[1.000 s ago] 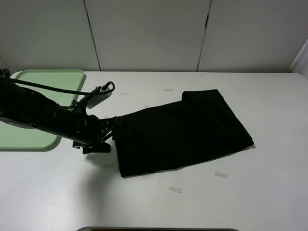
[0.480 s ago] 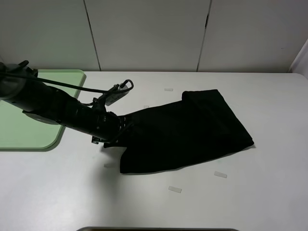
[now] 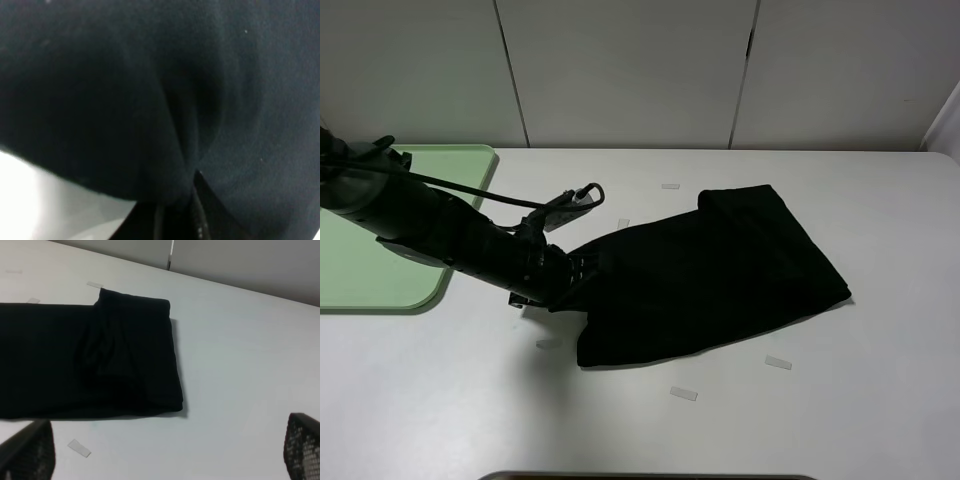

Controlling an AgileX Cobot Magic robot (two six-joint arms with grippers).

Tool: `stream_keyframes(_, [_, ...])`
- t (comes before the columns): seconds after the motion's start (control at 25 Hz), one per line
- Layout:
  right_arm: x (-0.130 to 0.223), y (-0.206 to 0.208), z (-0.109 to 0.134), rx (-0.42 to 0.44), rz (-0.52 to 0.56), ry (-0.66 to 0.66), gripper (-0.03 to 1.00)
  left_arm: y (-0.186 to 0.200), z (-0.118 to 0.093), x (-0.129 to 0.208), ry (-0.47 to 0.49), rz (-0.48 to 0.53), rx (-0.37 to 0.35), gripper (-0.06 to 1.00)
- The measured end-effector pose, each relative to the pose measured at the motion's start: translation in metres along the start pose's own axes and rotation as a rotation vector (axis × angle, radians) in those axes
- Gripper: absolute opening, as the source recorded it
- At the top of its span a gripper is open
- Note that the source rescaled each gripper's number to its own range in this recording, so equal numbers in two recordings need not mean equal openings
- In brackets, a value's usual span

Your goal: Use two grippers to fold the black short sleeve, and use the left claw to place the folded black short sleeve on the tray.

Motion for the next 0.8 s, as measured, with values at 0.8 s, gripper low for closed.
stream_keyframes(0.8, [0.000,0.000,0.000,0.000,0.000,0.000,1.00,0.146,0.066,-0.008,-0.354,0.230,-0.490,0.04])
Point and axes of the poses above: a point on each arm's last joint axis where the gripper is mounted, y pointing back along that axis away from the gripper, z along the wrist's bending axis when the last joint is at zero, x = y × z, the point moved 1 cm from there along -y, pointing out along that axis toward the gripper, and after that the axes turned 15 degrees about -y, right-handed, at the moved point
